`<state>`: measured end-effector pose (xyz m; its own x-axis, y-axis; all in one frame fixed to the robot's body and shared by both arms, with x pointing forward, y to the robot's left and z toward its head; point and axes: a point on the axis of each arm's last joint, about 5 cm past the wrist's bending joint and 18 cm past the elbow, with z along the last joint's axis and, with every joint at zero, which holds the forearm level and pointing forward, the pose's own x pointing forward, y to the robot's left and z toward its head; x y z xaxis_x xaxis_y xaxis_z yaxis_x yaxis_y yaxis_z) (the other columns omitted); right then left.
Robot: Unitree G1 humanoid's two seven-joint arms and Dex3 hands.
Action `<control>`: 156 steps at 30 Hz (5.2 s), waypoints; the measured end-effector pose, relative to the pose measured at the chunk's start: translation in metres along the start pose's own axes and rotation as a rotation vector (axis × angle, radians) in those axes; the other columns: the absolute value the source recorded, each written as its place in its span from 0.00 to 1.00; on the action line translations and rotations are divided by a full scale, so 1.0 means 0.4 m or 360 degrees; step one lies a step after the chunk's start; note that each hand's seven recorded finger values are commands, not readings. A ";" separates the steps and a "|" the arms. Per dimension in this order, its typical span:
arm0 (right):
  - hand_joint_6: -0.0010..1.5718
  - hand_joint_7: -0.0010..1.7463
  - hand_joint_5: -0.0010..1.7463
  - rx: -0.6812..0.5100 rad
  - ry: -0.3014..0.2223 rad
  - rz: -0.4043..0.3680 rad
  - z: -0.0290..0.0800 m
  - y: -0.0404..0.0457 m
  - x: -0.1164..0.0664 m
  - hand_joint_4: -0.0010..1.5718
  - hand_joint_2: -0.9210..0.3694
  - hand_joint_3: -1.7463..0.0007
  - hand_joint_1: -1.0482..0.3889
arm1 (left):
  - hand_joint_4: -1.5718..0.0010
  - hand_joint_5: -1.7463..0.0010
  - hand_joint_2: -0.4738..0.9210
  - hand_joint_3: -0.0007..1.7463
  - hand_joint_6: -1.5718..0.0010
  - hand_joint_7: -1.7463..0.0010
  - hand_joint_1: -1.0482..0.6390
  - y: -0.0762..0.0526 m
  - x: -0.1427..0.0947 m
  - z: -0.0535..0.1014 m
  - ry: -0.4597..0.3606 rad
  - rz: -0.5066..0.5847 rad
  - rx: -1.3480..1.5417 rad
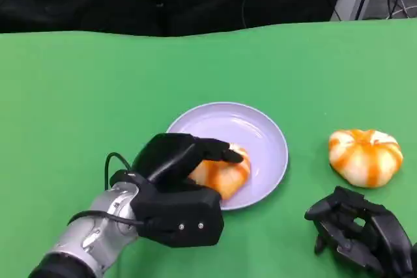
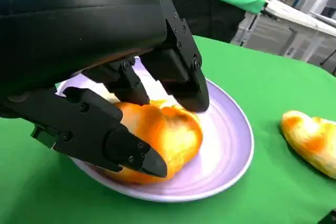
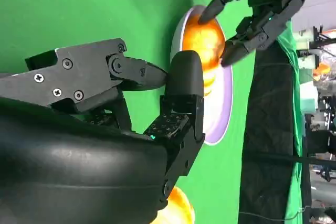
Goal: Grasp the bread from the table and place it into the plate.
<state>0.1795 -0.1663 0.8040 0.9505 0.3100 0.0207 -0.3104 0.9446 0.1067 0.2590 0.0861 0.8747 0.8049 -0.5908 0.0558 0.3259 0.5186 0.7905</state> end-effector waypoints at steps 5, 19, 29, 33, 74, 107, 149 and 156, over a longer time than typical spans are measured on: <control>0.45 0.68 1.00 0.0002 -0.0003 0.0002 0.001 0.000 0.000 0.42 0.00 0.71 0.57 | 0.60 1.00 1.00 0.13 0.62 1.00 0.32 0.003 0.003 0.005 0.0000 -0.0067 -0.0001; 0.46 0.67 1.00 0.0011 -0.0005 0.0004 0.000 0.001 0.000 0.43 0.00 0.70 0.59 | 0.83 1.00 1.00 0.34 0.78 1.00 0.13 0.018 0.006 0.008 0.0034 -0.0108 -0.0089; 0.46 0.67 1.00 0.0015 -0.0002 0.0003 -0.001 0.001 -0.001 0.43 0.00 0.70 0.58 | 0.85 1.00 1.00 0.39 0.81 1.00 0.12 0.043 -0.010 0.005 0.0085 -0.0030 -0.0339; 0.46 0.67 1.00 0.0016 -0.0001 0.0009 -0.001 0.001 -0.001 0.43 0.00 0.71 0.58 | 0.84 0.99 1.00 0.39 0.81 1.00 0.12 0.052 -0.018 0.002 0.0089 0.0029 -0.0448; 0.47 0.66 1.00 0.0012 0.0013 0.0016 -0.003 -0.006 -0.001 0.43 0.00 0.72 0.56 | 0.58 0.97 1.00 0.20 0.63 0.98 0.29 0.025 -0.409 -0.137 -0.0255 0.1181 -0.1773; 0.49 0.63 1.00 0.0033 0.0036 0.0030 -0.005 -0.029 -0.006 0.42 0.00 0.71 0.58 | 0.50 0.99 0.99 0.35 0.52 0.99 0.76 -0.039 -0.476 -0.186 0.0097 0.1305 -0.1833; 0.47 0.65 1.00 0.0031 0.0044 0.0033 -0.003 -0.048 -0.004 0.42 0.00 0.71 0.58 | 0.48 0.04 0.75 0.65 0.45 0.21 0.65 -0.049 -0.424 -0.172 0.0443 0.1471 -0.1174; 0.47 0.65 1.00 0.0032 0.0044 0.0030 -0.003 -0.051 -0.004 0.42 0.00 0.72 0.57 | 0.48 0.04 0.76 0.63 0.46 0.21 0.64 -0.053 -0.420 -0.170 0.0448 0.1481 -0.1171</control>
<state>0.1845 -0.1859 0.8007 0.9436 0.3309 -0.0046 -0.3277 0.9362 0.1267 0.1505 0.2166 0.8072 0.9304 0.3001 0.2102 -0.3028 0.9528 -0.0203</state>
